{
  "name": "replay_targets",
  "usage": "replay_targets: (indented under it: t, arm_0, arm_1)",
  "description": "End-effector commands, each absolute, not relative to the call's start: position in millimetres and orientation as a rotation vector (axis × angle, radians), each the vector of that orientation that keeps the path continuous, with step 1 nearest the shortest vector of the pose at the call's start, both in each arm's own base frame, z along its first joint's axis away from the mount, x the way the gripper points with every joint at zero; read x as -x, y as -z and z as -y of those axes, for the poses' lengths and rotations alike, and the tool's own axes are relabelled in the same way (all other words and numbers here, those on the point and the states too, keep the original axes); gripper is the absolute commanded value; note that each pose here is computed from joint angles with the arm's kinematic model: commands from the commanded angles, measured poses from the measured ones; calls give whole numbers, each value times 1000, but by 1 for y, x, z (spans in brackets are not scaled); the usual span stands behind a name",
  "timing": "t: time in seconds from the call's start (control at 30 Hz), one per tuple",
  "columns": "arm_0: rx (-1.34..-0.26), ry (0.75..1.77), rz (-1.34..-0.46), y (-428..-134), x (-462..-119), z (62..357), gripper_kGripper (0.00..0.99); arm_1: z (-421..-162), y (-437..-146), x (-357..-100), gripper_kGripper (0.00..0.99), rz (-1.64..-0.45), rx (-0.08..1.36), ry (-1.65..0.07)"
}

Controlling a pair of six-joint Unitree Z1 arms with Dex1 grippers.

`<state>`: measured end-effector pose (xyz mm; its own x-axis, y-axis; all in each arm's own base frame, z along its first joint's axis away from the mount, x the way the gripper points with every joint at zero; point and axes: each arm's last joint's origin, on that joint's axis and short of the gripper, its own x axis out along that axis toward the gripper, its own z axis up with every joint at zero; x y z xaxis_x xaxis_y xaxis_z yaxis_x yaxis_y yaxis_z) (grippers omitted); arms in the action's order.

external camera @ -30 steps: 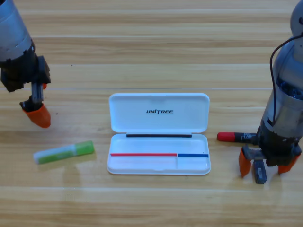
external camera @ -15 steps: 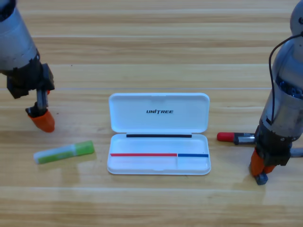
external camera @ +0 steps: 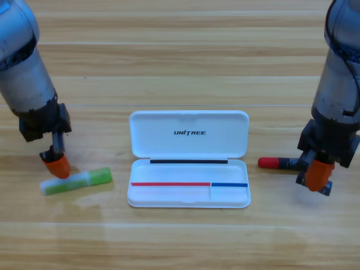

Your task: Clean up eraser and pencils

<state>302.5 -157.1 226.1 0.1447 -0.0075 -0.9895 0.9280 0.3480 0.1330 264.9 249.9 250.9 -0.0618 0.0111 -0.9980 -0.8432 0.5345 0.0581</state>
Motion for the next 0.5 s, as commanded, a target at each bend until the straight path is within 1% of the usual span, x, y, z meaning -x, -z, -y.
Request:
replay_targets:
  t: [0.03, 0.1, 0.17, 0.3, 0.5]
  arm_0:
    - [-955, 864, -1272, -213, -303, 153, 974]
    - [-950, 855, -1265, -216, -303, 152, 974]
    - [-945, 861, -1266, -216, -301, 152, 974]
    - [-936, 861, -1261, -213, -301, 152, 974]
    - [-930, 869, -1256, -204, -299, 154, 976]
  arm_1:
    - [-273, -235, -260, 0, -1437, 946, -1047]
    - [-280, -235, -258, 0, -1379, 1017, -1136]
    - [-287, -235, -258, 0, -1331, 1054, -1187]
    - [-304, -234, -263, 0, -1274, 1078, -1241]
    - [-331, -226, -271, 0, -1227, 1104, -1271]
